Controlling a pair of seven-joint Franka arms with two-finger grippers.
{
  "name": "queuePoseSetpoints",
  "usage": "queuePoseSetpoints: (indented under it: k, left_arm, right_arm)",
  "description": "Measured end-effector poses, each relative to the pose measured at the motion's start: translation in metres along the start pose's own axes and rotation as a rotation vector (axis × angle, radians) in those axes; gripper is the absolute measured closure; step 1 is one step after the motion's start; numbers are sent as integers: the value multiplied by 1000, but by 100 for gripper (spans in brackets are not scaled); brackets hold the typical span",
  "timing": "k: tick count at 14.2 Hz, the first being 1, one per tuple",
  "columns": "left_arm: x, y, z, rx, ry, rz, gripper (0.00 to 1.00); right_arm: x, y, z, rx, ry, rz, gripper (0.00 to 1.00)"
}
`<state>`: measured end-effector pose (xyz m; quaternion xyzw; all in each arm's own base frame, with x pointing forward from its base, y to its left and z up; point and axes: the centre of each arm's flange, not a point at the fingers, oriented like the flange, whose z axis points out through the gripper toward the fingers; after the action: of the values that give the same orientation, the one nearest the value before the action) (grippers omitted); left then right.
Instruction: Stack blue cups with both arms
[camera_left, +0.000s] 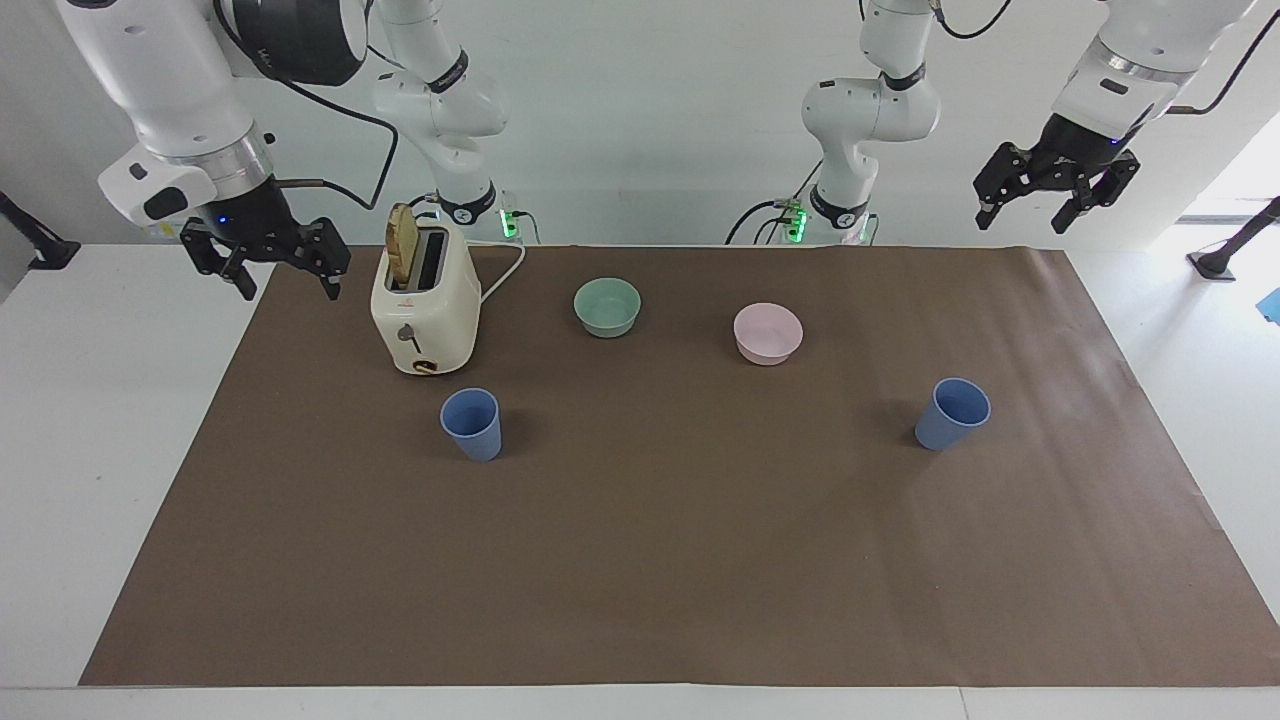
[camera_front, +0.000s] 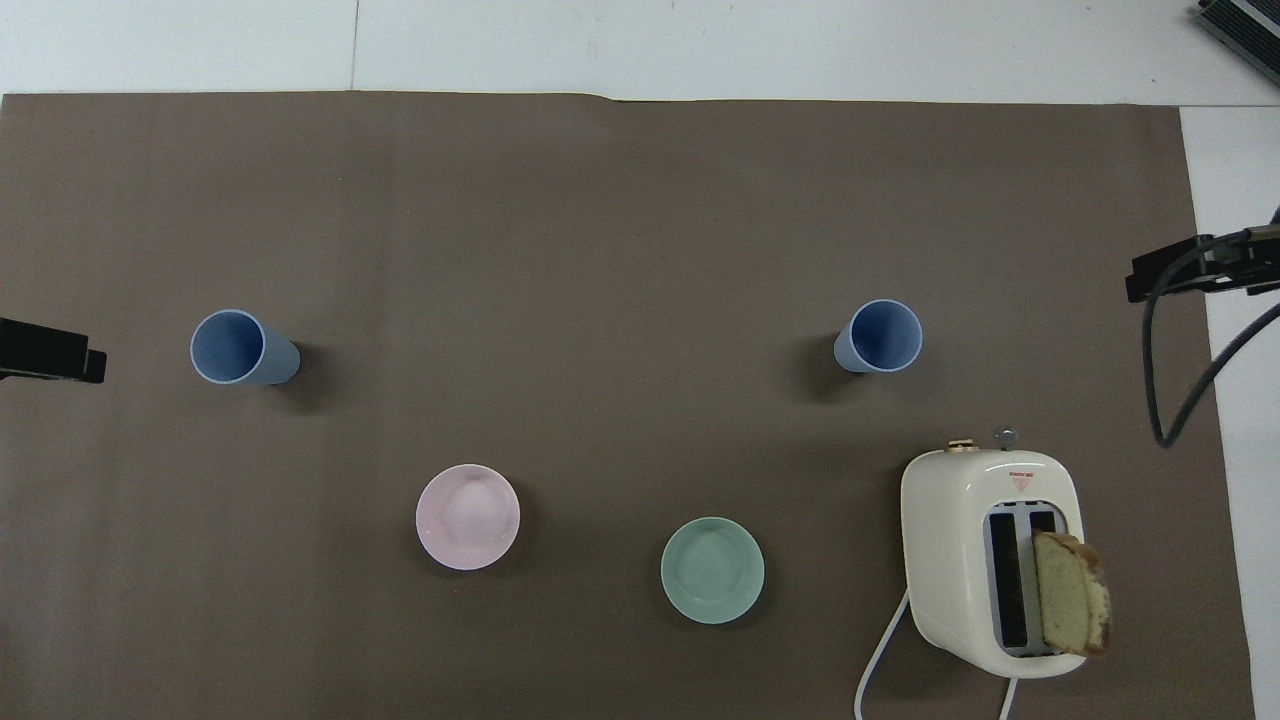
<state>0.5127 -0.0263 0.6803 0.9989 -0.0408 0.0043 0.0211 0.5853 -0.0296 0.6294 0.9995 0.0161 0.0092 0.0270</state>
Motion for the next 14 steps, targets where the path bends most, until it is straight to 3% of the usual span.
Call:
queuePoseSetpoints:
  k: [14]
  left_arm:
    - [0, 1, 1, 3, -4, 1, 0]
  right_arm:
    - [0, 0, 0, 0, 0, 0, 0]
